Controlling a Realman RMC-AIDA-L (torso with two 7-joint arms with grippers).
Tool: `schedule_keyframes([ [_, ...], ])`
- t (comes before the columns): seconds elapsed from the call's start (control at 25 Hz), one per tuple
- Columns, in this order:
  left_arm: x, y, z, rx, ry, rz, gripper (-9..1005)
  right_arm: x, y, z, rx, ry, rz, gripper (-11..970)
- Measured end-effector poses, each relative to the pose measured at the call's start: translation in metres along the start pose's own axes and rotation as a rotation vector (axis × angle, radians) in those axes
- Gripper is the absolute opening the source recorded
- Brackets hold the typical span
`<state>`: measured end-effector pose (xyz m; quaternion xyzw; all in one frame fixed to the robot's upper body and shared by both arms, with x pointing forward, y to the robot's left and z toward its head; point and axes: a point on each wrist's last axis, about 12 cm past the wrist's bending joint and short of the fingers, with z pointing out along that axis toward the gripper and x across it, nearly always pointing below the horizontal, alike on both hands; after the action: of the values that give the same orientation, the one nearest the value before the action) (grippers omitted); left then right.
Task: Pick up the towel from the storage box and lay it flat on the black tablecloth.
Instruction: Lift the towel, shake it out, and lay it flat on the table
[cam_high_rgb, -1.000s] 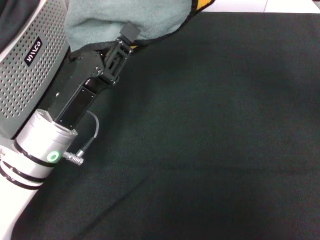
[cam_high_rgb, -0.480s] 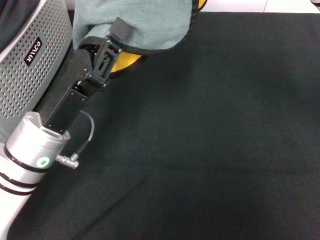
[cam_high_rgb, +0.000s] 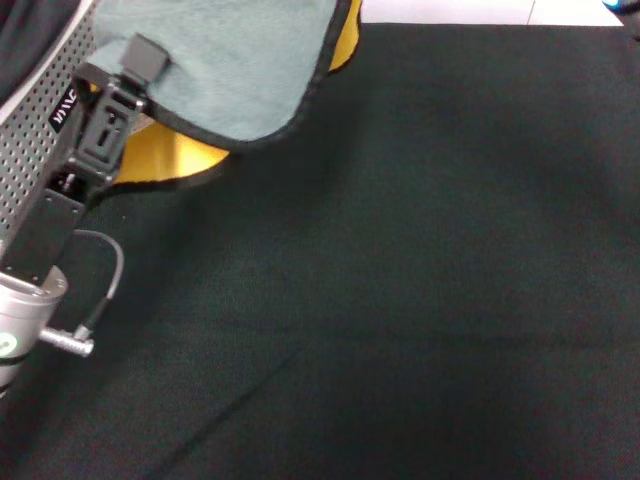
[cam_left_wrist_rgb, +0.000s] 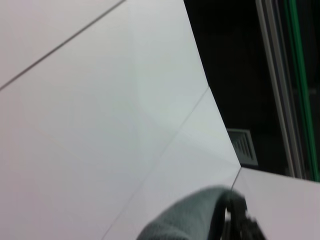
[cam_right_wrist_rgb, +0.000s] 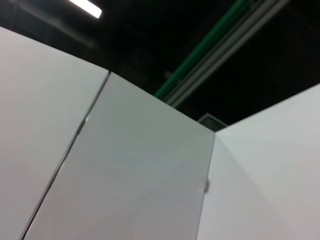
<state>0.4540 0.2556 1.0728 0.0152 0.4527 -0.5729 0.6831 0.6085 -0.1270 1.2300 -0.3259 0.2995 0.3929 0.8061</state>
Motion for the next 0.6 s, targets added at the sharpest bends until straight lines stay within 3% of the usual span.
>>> schedule_keyframes([
  [0.24,-0.009,0.004,-0.001,0.001,-0.012,-0.055,92,0.01,0.01,-0.03,0.024,0.077,0.032,16],
  [0.6,-0.013,0.008,0.013,0.049,-0.001,-0.11,89,0.026,0.021,-0.08,0.1,0.217,0.081,17],
])
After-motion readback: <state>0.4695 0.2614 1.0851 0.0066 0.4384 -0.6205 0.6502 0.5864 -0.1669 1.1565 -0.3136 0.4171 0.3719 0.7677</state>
